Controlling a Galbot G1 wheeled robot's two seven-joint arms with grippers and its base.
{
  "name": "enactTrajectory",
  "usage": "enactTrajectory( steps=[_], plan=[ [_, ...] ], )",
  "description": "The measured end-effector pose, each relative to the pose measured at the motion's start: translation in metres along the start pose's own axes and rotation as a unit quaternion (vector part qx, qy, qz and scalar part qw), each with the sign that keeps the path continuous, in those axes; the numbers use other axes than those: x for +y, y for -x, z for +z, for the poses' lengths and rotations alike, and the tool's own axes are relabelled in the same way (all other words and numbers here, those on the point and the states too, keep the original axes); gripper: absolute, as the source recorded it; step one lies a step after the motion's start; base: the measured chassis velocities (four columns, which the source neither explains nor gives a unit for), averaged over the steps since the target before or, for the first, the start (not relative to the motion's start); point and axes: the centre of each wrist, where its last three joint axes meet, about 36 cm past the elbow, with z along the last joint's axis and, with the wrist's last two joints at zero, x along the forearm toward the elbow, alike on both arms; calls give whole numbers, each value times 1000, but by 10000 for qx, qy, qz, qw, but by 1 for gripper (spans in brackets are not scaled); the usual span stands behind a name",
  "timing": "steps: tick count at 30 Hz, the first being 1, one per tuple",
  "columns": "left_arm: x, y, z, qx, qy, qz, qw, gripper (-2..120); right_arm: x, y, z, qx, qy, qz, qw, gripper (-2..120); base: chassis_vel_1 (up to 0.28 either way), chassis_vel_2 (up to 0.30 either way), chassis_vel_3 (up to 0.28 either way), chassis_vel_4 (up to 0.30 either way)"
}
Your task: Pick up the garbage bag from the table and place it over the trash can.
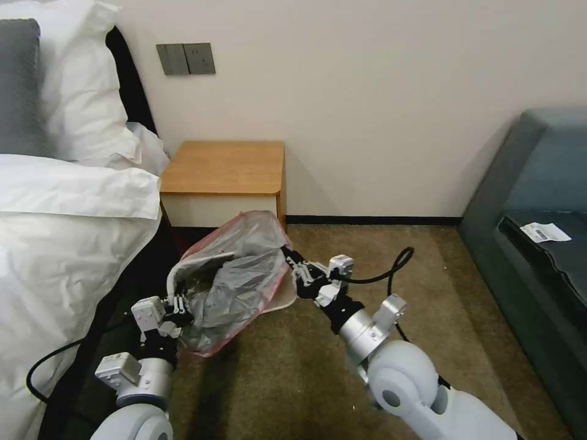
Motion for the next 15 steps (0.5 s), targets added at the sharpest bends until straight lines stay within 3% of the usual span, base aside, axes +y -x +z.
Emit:
enactTrajectory(
  steps=[8, 15],
  plan=[
    [-1, -2, -6, -72, -21, -9, 10000, 7, -11, -10, -5, 12, -204, 162, 9997, 0, 0, 0, 0, 0],
    [-6, -7, -21, -41, -396, 99, 9992, 7, -24, -25, 3, 145, -425, 355, 9984, 0, 0, 0, 0, 0]
  ],
)
